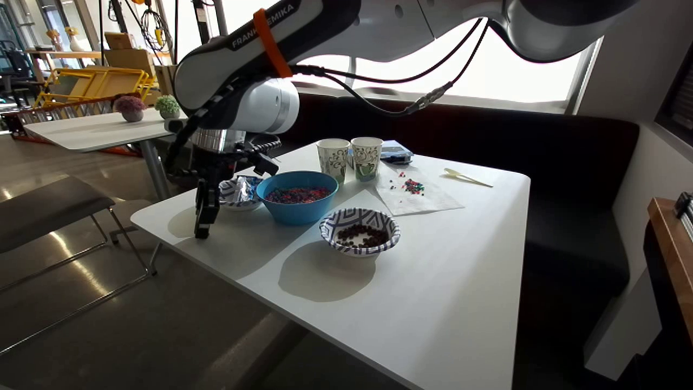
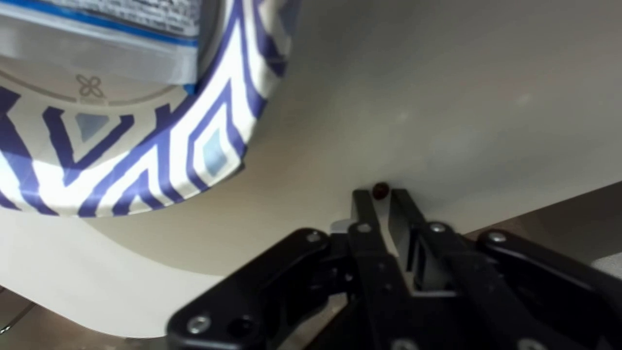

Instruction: Put the brown object in the bowl closest to you

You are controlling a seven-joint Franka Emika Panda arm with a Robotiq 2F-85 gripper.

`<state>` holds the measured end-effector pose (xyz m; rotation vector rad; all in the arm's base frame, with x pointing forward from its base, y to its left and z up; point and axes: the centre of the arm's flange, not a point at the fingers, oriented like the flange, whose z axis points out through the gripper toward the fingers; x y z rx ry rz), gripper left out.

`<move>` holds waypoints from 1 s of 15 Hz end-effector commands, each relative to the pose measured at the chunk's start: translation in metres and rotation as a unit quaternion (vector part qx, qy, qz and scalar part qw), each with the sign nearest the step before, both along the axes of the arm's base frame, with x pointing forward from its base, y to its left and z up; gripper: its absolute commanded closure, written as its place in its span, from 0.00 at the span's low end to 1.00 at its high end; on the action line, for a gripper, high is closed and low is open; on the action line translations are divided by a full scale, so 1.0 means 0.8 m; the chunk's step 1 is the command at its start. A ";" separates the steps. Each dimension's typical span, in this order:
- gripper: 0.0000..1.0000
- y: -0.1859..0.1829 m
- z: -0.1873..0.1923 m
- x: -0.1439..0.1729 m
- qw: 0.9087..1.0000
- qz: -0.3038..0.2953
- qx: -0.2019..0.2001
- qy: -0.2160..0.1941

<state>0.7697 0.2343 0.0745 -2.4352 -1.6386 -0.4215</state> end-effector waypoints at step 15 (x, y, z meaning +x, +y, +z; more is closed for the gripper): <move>0.81 0.029 -0.041 0.079 1.000 -0.009 -0.024 0.018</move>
